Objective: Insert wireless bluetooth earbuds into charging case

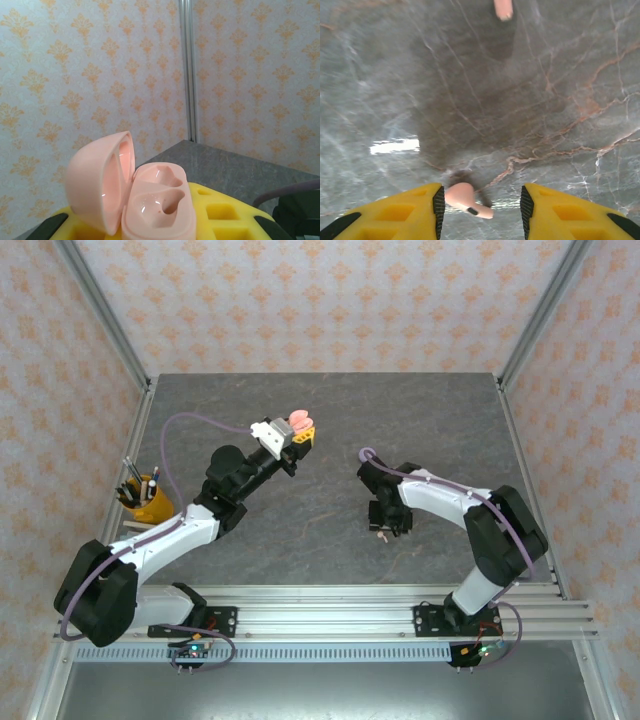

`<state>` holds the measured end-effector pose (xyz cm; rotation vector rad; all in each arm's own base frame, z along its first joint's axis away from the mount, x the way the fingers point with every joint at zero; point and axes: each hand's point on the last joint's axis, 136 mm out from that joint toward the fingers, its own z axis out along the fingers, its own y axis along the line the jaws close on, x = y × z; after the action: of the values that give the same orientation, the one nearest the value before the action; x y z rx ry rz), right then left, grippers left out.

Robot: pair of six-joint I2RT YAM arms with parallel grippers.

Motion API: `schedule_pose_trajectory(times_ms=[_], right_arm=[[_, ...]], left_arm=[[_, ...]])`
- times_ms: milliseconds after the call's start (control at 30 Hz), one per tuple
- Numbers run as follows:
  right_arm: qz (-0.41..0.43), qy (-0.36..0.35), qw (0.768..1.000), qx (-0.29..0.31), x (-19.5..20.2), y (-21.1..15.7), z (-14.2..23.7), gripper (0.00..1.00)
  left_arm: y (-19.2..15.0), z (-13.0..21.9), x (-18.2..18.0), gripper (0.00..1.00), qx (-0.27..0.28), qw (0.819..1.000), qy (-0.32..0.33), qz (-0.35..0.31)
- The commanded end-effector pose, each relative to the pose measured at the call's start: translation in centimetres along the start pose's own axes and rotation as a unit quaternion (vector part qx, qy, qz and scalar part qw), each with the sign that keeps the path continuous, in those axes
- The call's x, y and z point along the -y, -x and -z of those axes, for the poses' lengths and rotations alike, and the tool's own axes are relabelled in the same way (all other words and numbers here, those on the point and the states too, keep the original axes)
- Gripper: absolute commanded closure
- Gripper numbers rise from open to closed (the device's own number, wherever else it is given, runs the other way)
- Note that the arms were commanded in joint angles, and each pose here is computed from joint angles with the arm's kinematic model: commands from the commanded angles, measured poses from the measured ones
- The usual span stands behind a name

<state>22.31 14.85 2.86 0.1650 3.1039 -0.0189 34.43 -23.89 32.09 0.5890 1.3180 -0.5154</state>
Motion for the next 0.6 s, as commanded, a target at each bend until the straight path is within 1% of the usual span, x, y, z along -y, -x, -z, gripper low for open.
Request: schedule_pose_trajectory(times_ms=[0,200,367,567], right_arm=[[-0.009,-0.006,1.000,0.000,0.7,-0.5,-0.4,0.54],[-0.004,0.020,1.000,-0.015,-0.2,-1.0,-1.2,0.54],[0.001,0.047,0.998,-0.029,-1.2,-1.6,-1.3,0.57],[0.003,0.051,0.998,-0.037,-1.5,-2.5,-1.2,0.57]], left_arm=[[2.8,0.3,-0.4,1.00,0.031,1.000,0.004,0.003],[2.9,0.4,-0.4,1.00,0.029,1.000,0.005,0.002],[2.9,0.4,-0.4,1.00,0.029,1.000,0.004,0.004],[3.0,0.4,-0.4,1.00,0.031,0.999,0.005,0.003]])
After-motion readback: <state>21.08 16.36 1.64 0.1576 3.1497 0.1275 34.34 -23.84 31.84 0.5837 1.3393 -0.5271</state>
